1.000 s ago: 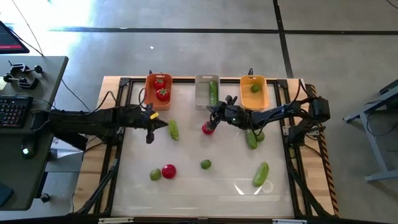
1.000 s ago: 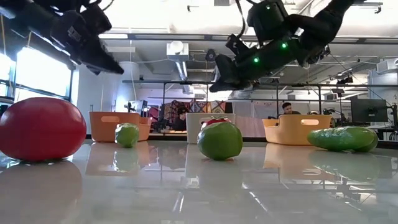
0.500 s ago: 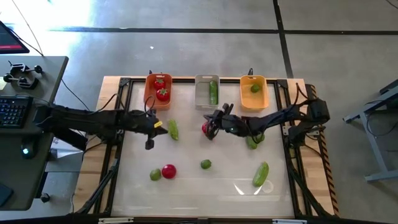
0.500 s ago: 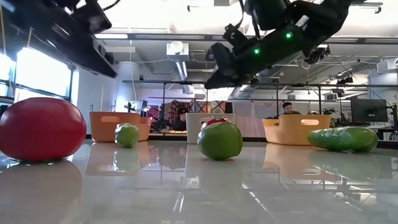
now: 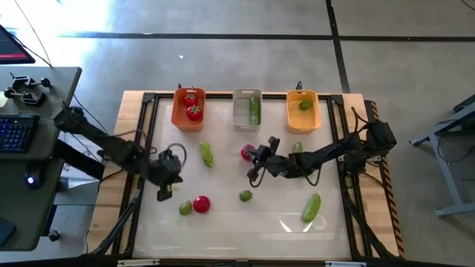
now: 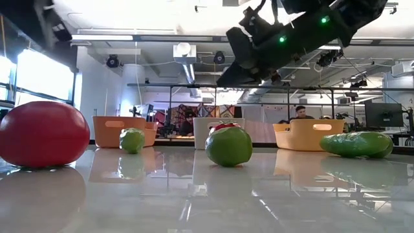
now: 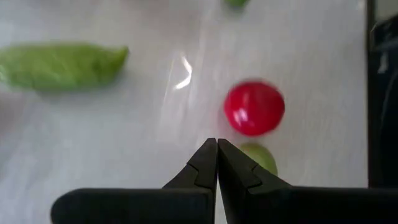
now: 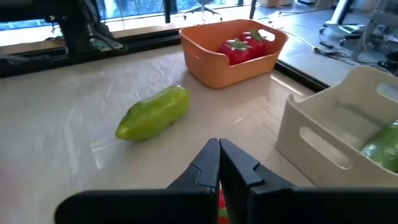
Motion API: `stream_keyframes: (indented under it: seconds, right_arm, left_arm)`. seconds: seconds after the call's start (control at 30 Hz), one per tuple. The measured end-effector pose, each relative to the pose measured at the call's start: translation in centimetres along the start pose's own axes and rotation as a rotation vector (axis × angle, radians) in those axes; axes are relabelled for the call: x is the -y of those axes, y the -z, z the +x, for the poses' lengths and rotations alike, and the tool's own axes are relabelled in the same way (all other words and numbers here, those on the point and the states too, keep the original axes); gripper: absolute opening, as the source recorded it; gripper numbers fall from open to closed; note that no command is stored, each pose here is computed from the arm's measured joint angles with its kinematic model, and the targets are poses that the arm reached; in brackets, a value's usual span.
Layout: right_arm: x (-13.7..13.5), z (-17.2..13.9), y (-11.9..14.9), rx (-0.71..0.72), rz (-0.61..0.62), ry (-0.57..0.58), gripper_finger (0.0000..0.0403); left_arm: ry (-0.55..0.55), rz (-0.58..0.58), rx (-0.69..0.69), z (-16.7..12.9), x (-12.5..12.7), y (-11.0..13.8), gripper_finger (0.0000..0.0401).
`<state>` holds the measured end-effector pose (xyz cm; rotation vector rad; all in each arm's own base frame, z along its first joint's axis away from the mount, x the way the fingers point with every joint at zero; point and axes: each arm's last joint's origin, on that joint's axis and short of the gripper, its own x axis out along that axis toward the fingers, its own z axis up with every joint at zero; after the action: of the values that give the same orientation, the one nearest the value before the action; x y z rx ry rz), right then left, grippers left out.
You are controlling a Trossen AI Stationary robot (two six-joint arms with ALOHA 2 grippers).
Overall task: Sort produce into baskets
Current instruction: Put the bottom left lime into the yellow bin
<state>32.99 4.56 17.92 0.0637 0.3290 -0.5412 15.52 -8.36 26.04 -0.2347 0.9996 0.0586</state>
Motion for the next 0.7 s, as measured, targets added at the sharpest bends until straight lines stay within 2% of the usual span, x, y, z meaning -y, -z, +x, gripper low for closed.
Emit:
stream_keyframes:
  seconds: [0.2,0.3,0.47,0.7]
  right_arm:
    - [-0.5,-0.5,0.5,-0.032,-0.007,-0.009,0.0]
    - [-0.6,-0.6,0.7,-0.044,-0.014,-0.011,0.0]
    - [-0.5,-0.5,0.7,-0.044,-0.023,-0.007,0.0]
    - [0.6,0.3,0.4,-0.044,-0.033,0.033,0.0]
  left_arm:
    - [-0.042,0.045,-0.111,2.4,2.7,0.8,0.0004]
    - [-0.058,0.051,-0.178,3.8,4.0,1.0,0.002]
    - [-0.048,0.061,-0.301,6.3,5.9,1.4,0.007]
    - [-0.08,0.013,-0.369,8.7,7.4,1.2,0.0161]
